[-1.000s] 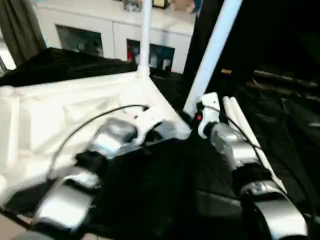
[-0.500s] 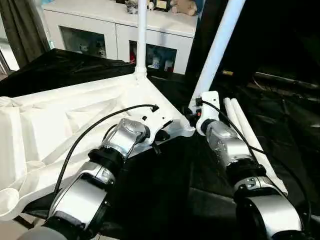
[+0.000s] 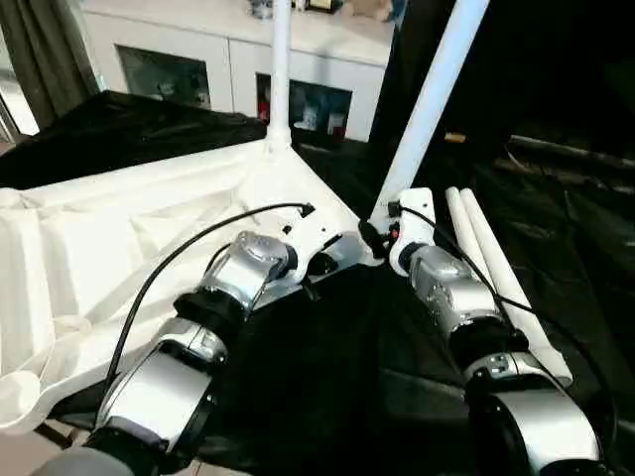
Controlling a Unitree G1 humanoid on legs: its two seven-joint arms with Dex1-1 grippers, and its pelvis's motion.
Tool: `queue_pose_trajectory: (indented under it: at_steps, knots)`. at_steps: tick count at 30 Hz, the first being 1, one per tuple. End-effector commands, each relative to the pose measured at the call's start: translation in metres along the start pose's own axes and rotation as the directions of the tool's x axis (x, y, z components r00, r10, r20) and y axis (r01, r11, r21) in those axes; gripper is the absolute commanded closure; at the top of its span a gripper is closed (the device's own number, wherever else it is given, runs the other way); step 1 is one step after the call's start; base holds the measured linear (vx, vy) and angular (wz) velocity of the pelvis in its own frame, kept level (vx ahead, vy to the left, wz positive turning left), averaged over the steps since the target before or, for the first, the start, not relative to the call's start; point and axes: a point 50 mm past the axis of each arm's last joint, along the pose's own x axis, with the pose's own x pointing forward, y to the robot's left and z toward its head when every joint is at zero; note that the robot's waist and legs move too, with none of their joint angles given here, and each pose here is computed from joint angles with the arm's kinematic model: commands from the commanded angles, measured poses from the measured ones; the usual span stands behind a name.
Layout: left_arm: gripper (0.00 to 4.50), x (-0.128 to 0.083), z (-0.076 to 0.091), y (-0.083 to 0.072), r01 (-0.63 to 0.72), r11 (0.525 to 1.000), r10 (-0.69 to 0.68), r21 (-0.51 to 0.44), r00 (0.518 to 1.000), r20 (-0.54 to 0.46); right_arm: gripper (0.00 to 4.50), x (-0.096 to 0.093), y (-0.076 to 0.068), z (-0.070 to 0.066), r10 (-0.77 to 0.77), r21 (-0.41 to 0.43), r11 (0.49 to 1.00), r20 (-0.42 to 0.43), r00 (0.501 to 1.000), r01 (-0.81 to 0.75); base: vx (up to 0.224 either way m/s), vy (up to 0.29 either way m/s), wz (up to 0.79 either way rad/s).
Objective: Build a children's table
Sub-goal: Rotate leg to tighten
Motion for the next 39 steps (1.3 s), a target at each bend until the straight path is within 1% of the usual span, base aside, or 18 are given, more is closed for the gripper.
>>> queue_pose_trajectory:
  at_steps: [1, 3, 6, 7, 8, 9, 10, 15, 19, 21, 22, 23, 25, 27, 30, 34, 37, 39]
  knots:
    - [4.50, 0.002, 0.007, 0.000, -0.016, 1.000, 0.016, 0.024, 1.000, 0.008, 0.94, -0.001, 0.015, -0.036, 0.097, 0.067, 0.994, -0.159, 0.983, -0.087, 0.000, 0.000, 0.00]
    - [4.50, -0.001, 0.006, 0.002, -0.009, 0.999, 0.008, 0.039, 1.000, 0.017, 0.75, -0.003, 0.013, -0.025, 0.156, 0.023, 0.988, -0.105, 0.982, -0.154, 0.000, 0.000, 0.00]
    - [4.50, -0.003, 0.005, 0.002, 0.004, 0.998, -0.006, 0.061, 1.000, 0.025, 0.48, -0.006, 0.010, -0.020, 0.189, -0.009, 0.982, -0.081, 0.979, -0.190, 0.000, 0.000, 0.00]
    - [4.50, -0.006, 0.003, 0.003, 0.023, 0.997, -0.025, 0.071, 0.999, 0.024, 0.41, -0.011, 0.004, -0.016, 0.207, -0.044, 0.977, -0.063, 0.976, -0.210, 0.000, 0.000, 0.00]
    - [4.50, -0.007, 0.002, 0.003, 0.031, 0.996, -0.033, 0.080, 0.999, 0.025, 0.22, -0.012, 0.001, -0.014, 0.212, -0.055, 0.975, -0.059, 0.975, -0.215, 0.000, 0.000, 0.00]
    - [4.50, -0.008, 0.000, 0.004, 0.040, 0.996, -0.042, 0.086, 0.999, 0.023, 0.22, -0.015, -0.002, -0.012, 0.219, -0.072, 0.972, -0.053, 0.974, -0.222, 0.000, 0.000, 0.00]
    - [4.50, -0.010, -0.001, 0.004, 0.044, 0.995, -0.046, 0.090, 0.999, 0.021, 0.08, -0.017, -0.006, -0.010, 0.224, -0.088, 0.970, -0.048, 0.973, -0.227, 0.000, 0.000, 0.00]
    - [4.50, -0.015, -0.005, 0.007, 0.069, 0.992, -0.072, 0.109, 0.997, 0.021, 0.03, -0.026, -0.017, -0.001, 0.248, -0.129, 0.960, -0.031, 0.968, -0.250, 0.000, 0.000, 0.00]
    - [4.50, -0.018, -0.006, 0.006, 0.099, 0.987, -0.103, 0.126, 0.994, 0.028, 0.03, -0.029, -0.019, 0.001, 0.274, -0.139, 0.951, -0.028, 0.961, -0.275, 0.057, -0.010, 0.00]
    - [4.50, -0.028, -0.014, 0.002, 0.215, 0.957, -0.225, 0.192, 0.974, 0.031, 0.03, -0.042, -0.025, 0.005, 0.387, -0.231, 0.892, -0.054, 0.921, -0.389, 0.054, -0.002, -0.01]
    - [4.50, -0.028, -0.014, 0.002, 0.215, 0.957, -0.225, 0.192, 0.974, 0.031, 0.03, -0.042, -0.025, 0.005, 0.387, -0.231, 0.892, -0.054, 0.921, -0.389, 0.000, 0.000, 0.00]
    - [4.50, -0.031, -0.016, 0.000, 0.243, 0.946, -0.256, 0.215, 0.966, 0.033, 0.03, -0.045, -0.026, 0.006, 0.414, -0.253, 0.873, -0.068, 0.908, -0.417, 0.000, 0.000, 0.00]
    - [4.50, -0.037, -0.021, -0.002, 0.300, 0.925, -0.315, 0.234, 0.949, 0.027, 0.03, -0.054, -0.030, 0.003, 0.469, -0.295, 0.827, -0.109, 0.876, -0.479, 0.000, 0.000, 0.00]
    - [4.50, -0.042, -0.027, -0.002, 0.325, 0.913, -0.339, 0.245, 0.941, 0.015, 0.03, -0.064, -0.035, 0.002, 0.521, -0.323, 0.779, -0.145, 0.841, -0.538, 0.000, 0.000, 0.00]
    - [4.50, -0.046, -0.030, 0.000, 0.333, 0.910, -0.347, 0.246, 0.938, 0.015, 0.03, -0.069, -0.038, 0.003, 0.541, -0.327, 0.764, -0.146, 0.828, -0.557, 0.000, 0.000, 0.00]
    - [4.50, -0.054, -0.034, -0.001, 0.371, 0.890, -0.388, 0.263, 0.922, 0.012, 0.03, -0.076, -0.039, 0.005, 0.580, -0.337, 0.734, -0.141, 0.802, -0.590, 0.000, 0.000, 0.00]
    - [4.50, -0.059, -0.036, -0.003, 0.393, 0.879, -0.412, 0.268, 0.911, 0.015, 0.03, -0.082, -0.038, 0.004, 0.617, -0.337, 0.701, -0.153, 0.772, -0.628, 0.000, 0.000, 0.00]
    - [4.50, -0.061, -0.037, -0.004, 0.401, 0.875, -0.420, 0.270, 0.907, 0.014, 0.03, -0.084, -0.038, 0.002, 0.624, -0.336, 0.695, -0.159, 0.765, -0.636, 0.000, 0.000, 0.00]
